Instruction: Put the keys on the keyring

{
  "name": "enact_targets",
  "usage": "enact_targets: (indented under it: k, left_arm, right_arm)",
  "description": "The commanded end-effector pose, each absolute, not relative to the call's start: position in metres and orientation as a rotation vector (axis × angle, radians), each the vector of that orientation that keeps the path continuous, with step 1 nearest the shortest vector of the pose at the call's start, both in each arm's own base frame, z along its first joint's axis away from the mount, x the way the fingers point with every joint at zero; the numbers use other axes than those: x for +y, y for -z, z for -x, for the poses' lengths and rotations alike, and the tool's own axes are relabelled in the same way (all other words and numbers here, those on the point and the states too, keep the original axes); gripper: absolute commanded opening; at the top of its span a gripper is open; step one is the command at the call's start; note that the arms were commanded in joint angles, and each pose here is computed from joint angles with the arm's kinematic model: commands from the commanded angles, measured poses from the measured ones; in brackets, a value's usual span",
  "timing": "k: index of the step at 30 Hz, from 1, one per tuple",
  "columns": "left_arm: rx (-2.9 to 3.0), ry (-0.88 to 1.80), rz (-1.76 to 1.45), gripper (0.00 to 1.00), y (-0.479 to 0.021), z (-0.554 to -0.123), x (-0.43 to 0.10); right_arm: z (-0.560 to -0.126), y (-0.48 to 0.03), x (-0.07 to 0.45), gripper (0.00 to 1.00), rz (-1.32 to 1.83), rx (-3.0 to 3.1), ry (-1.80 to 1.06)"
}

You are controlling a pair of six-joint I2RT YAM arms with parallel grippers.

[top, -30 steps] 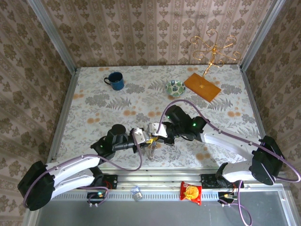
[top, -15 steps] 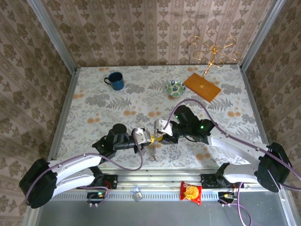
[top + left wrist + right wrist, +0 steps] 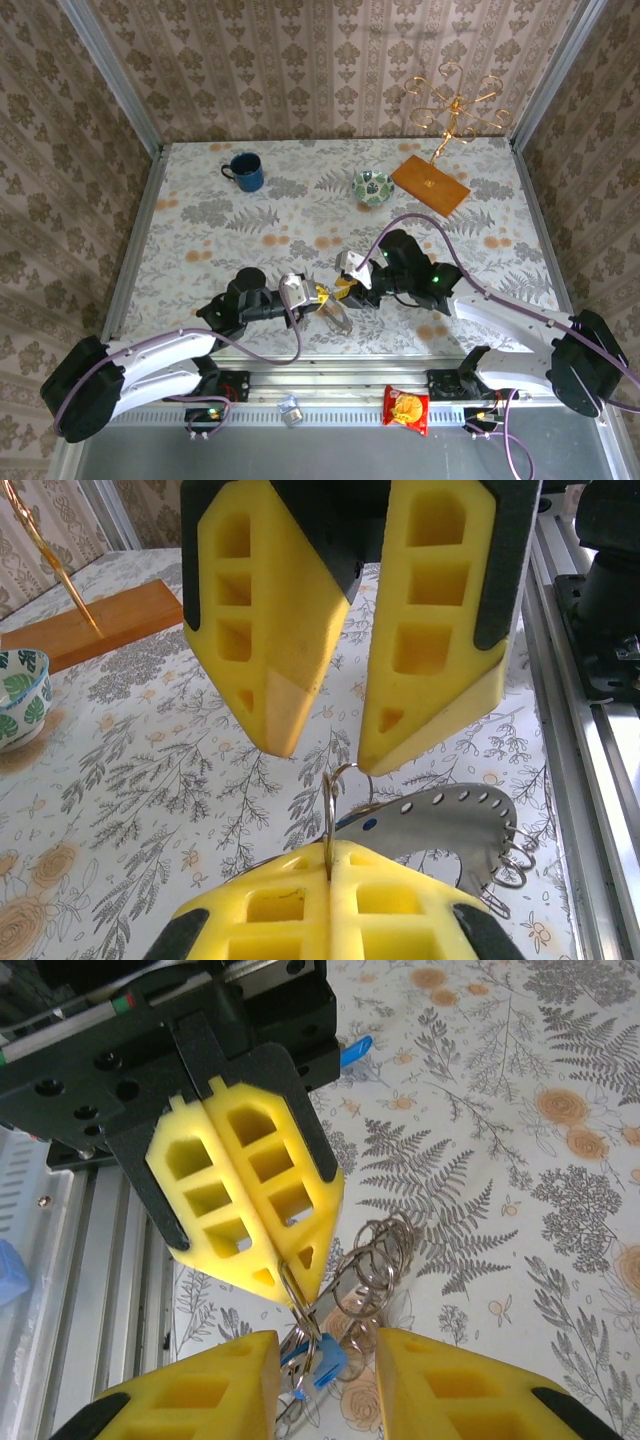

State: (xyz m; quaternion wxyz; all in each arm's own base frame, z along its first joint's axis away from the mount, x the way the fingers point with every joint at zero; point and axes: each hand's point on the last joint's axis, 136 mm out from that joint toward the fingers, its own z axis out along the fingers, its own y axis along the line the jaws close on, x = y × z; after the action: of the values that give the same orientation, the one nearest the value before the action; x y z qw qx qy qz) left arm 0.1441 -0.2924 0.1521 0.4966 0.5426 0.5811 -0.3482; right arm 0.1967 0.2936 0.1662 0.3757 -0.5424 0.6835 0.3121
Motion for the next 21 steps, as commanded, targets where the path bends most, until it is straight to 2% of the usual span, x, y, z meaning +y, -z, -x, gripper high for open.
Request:
enact_targets:
  k: [1,8,14,15,18,21]
  left_arm:
    - [1.341,0.888,-1.289,0.00,-0.166,-0.139,-0.296]
    - [1.339,0.894,-1.284,0.00,-0.167,-0.139,-0.296]
    - [1.348,0.887,-1.285,0.00,-0.166,-0.140,-0.295]
    - [1.360,0.868,-1.283,0.02,-0.165,-0.142,-0.295]
    - [1.375,0.815,-1.295,0.24,-0.166,-0.148,-0.293]
    - [1.362,0.802,-1.321,0.25,-0.176,-0.149,-0.295]
  right_arm:
    - [-0.194,-0.169,0.301,0.32,1.386,1.718,-0.852]
    - [-0.192,-0.167,0.309,0.27,1.438,1.694,-0.883]
    - [-0.192,-0.170,0.310,0.00,1.459,1.674,-0.872]
    - [-0.191,-0.171,0.310,0.00,1.470,1.672,-0.866]
    - [-0.190,-0.170,0.307,0.00,1.516,1.676,-0.823]
    - [-0.191,-0.168,0.302,0.00,1.587,1.695,-0.756]
